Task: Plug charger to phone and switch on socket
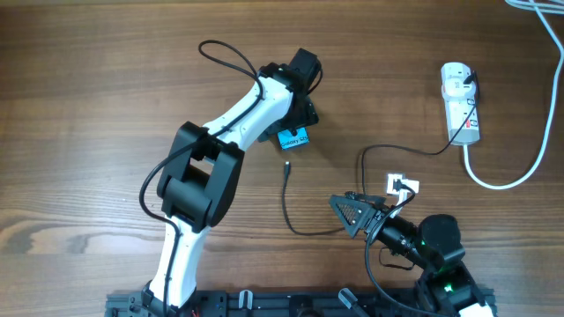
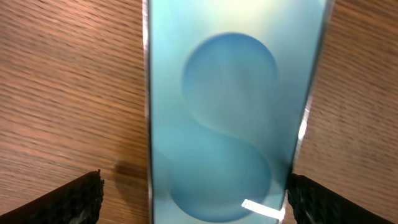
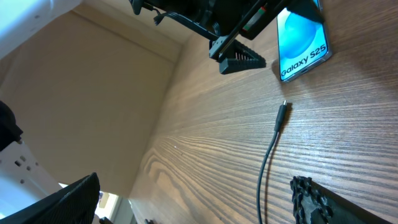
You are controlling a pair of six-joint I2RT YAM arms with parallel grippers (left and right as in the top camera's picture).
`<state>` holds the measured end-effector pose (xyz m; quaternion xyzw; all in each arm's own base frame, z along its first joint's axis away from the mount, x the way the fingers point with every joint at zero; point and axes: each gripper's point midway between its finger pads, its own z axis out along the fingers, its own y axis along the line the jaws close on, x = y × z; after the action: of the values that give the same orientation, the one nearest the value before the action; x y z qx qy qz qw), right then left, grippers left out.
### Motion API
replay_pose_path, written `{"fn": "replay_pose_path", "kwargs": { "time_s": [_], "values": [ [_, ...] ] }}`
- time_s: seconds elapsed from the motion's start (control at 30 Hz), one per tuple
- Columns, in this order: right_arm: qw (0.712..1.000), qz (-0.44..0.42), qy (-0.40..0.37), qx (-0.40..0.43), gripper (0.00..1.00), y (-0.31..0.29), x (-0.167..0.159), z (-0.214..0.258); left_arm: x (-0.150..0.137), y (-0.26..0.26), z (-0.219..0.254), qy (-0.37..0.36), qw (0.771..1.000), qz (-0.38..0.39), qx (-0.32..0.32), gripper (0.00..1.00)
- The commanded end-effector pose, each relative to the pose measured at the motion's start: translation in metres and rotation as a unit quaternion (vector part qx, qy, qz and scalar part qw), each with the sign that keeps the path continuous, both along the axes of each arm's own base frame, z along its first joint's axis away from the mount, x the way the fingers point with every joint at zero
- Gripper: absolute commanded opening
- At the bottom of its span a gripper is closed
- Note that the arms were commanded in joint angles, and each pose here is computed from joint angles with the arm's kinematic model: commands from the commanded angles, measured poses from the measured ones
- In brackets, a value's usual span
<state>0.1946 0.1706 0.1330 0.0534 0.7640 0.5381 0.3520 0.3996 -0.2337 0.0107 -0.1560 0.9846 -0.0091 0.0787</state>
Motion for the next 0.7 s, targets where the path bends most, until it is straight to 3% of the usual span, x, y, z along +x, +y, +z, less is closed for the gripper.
{"fn": "replay_pose_path", "kwargs": {
  "time_s": [0.0,0.67],
  "values": [
    [1.000,0.014,-0.008,-0.004,1.00,0.002,-0.003,0.001,0.006,-0.005,-0.002,-0.013,1.000,0.021,0.004,1.00],
    [1.000,0.023,-0.011,-0.008,1.00,0.004,-0.005,-0.001,0.005,-0.005,-0.033,0.003,0.999,0.042,0.011,0.99]
  ]
}}
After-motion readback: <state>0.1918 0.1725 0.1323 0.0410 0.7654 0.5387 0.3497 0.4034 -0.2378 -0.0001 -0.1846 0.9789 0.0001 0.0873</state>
